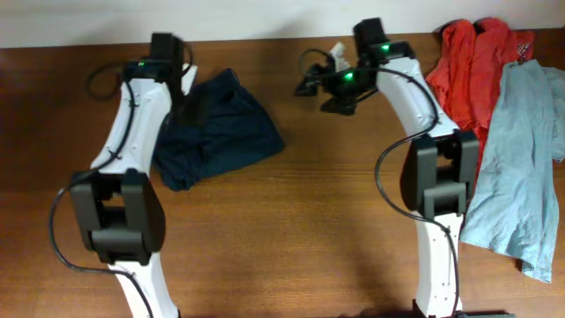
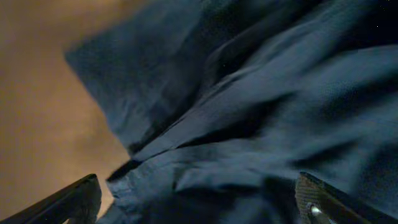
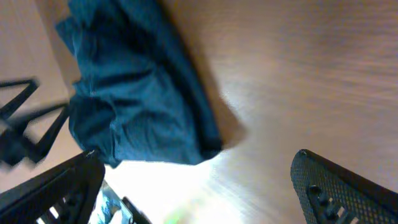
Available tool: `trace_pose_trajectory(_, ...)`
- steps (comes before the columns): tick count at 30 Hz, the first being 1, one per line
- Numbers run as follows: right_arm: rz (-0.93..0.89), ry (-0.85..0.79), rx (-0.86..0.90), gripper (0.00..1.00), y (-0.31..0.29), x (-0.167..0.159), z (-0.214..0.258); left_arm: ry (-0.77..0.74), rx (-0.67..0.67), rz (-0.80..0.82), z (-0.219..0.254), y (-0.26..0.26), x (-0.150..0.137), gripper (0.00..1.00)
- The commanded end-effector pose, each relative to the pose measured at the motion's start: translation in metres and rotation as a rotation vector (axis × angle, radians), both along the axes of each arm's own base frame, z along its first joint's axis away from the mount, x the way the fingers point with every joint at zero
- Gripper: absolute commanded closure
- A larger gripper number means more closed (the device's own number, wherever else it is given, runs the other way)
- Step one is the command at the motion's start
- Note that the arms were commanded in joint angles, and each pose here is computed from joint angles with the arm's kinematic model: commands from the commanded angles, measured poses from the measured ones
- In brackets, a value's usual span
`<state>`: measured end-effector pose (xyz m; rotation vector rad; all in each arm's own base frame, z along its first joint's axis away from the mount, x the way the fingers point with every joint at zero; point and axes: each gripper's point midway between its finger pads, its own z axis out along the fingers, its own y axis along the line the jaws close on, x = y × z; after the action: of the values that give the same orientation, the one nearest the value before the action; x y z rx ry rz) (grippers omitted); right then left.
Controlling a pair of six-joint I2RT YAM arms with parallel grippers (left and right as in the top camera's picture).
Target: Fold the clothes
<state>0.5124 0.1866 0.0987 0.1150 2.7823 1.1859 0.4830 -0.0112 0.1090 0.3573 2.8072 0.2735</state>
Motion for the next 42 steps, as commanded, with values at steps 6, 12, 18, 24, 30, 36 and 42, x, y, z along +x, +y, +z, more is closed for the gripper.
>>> trace_pose_trajectory(6,-0.110,-0.057,0.014,0.01,-0.073,0.024,0.010,0.180,0.220,-0.466,0.016,-0.061,-0.051,0.01)
trace_pose_trajectory(12,-0.119,-0.067,0.018,0.01,-0.083,0.026,0.011,0.285,0.300,-0.578,-0.007,-0.087,-0.082,0.01)
trace_pose_trajectory(18,-0.105,-0.068,0.021,0.01,-0.077,0.024,0.011,0.321,0.368,-0.723,-0.037,-0.108,-0.098,0.01)
trace_pose_trajectory(24,-0.086,-0.072,0.028,0.01,-0.074,0.022,0.012,0.294,0.522,-0.689,-0.065,-0.087,-0.096,0.01)
trace_pose_trajectory(30,-0.085,-0.066,0.027,0.01,-0.073,0.021,0.011,0.183,0.578,-0.587,-0.079,-0.069,-0.076,0.01)
trace_pose_trajectory(36,-0.085,-0.066,0.027,0.01,-0.073,0.021,0.011,0.130,0.565,-0.544,-0.083,-0.062,-0.065,0.01)
trace_pose_trajectory(42,-0.085,-0.066,0.027,0.01,-0.073,0.021,0.011,0.173,0.564,-0.511,-0.097,-0.043,-0.065,0.01)
